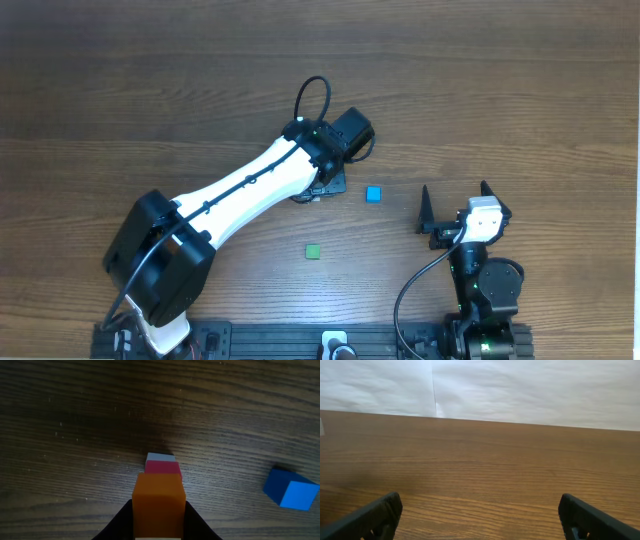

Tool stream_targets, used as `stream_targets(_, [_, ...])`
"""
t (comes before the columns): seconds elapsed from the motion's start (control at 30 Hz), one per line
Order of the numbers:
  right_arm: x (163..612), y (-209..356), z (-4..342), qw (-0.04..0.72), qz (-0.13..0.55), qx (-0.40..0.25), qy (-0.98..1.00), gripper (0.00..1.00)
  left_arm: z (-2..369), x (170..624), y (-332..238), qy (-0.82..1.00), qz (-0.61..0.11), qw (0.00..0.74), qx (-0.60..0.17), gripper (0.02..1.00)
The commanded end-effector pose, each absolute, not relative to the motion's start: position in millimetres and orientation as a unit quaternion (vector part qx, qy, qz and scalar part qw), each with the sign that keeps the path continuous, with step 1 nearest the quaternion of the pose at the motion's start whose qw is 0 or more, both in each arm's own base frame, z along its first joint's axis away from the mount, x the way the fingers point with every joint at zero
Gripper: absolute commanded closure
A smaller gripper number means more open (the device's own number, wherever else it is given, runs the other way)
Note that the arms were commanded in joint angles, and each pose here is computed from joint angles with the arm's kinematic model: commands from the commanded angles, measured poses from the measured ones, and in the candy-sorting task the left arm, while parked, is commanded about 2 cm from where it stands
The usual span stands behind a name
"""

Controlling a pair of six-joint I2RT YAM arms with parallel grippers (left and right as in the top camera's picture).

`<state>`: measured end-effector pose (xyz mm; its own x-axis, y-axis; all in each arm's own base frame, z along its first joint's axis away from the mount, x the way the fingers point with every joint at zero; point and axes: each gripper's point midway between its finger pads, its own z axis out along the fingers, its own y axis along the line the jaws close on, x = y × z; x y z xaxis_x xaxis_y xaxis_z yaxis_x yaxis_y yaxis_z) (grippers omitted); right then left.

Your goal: Stack Cubes

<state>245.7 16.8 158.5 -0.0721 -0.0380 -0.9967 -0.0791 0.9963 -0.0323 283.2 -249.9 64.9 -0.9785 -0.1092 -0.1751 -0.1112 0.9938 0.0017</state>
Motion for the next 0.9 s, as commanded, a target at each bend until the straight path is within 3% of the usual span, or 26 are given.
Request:
stream_targets(0.03, [245.5, 19.2, 157.3, 0.681, 0.018, -0.046, 0.73, 0.009, 62.4, 283.3, -249.0, 0.995, 0.004, 0.085, -0.051, 0.976])
stream_targets(0.73, [245.5, 19.2, 157.3, 0.681, 0.018, -0.046, 0.73, 0.009, 54.8, 279.6, -249.7, 0.996, -0.002, 0.078, -0.05, 0.976])
stream_targets(0.9, [245.5, 19.2, 157.3, 0.681, 0.018, -0.046, 0.73, 0.009, 54.8, 279.9, -250.0, 0.996, -0.002, 0.079, -0.05, 0.939])
